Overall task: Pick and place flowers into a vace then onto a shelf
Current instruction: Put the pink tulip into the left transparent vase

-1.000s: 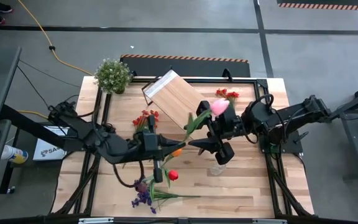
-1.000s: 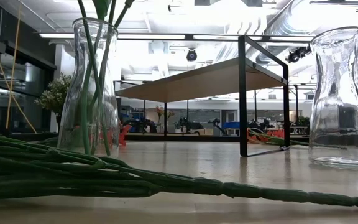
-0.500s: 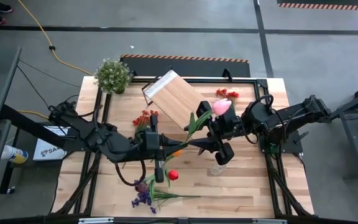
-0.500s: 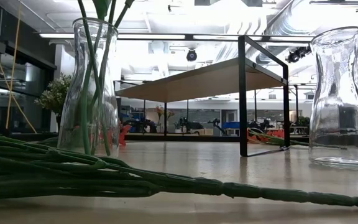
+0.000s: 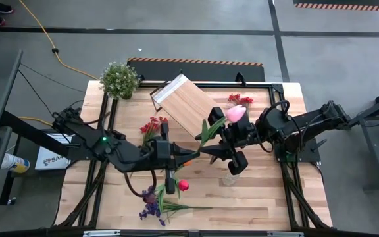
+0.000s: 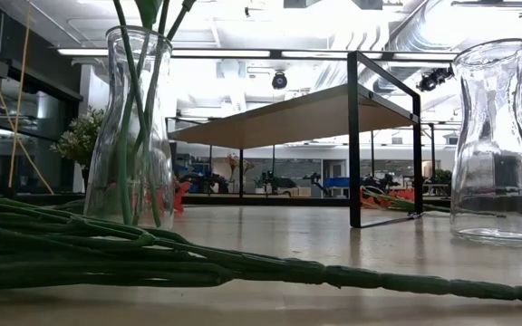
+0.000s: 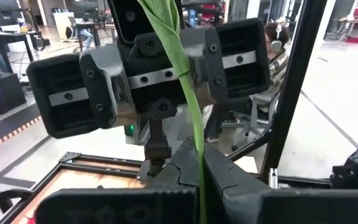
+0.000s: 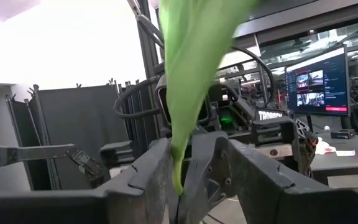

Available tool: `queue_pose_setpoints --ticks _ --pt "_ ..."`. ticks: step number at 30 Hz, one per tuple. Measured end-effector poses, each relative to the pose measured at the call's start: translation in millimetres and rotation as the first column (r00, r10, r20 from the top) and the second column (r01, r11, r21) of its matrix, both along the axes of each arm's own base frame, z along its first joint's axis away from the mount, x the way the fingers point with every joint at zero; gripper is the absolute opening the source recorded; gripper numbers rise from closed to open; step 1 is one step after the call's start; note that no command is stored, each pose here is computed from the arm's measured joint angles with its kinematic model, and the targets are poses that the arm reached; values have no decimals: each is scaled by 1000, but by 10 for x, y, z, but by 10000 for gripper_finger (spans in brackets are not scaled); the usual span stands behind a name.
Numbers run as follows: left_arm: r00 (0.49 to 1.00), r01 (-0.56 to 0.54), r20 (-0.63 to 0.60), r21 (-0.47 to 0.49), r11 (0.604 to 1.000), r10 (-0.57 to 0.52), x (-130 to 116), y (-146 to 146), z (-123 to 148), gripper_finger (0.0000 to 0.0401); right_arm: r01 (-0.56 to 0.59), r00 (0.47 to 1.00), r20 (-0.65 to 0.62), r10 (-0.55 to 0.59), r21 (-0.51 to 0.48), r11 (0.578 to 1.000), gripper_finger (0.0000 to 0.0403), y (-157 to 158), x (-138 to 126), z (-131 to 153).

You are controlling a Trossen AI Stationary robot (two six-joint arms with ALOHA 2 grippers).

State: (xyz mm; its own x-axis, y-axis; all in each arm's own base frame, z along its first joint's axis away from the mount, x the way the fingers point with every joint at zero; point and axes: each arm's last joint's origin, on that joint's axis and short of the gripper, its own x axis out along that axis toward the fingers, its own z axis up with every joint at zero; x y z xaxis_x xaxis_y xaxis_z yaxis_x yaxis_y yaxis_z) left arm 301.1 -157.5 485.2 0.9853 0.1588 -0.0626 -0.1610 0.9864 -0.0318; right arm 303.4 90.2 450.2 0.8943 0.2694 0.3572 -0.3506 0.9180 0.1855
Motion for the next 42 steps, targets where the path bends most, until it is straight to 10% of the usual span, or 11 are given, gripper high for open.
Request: queue_pose_setpoints --ticks 20,42 --pt "1000 -3 -12 -18 1000 2 37 -17 -48 27 11 1000 14 -11 -49 999 8 4 -1 -1" --pt "997 4 -81 3 1000 -4 27 -20 -127 101 -15 1000 0 15 -64 998 3 10 2 -16"
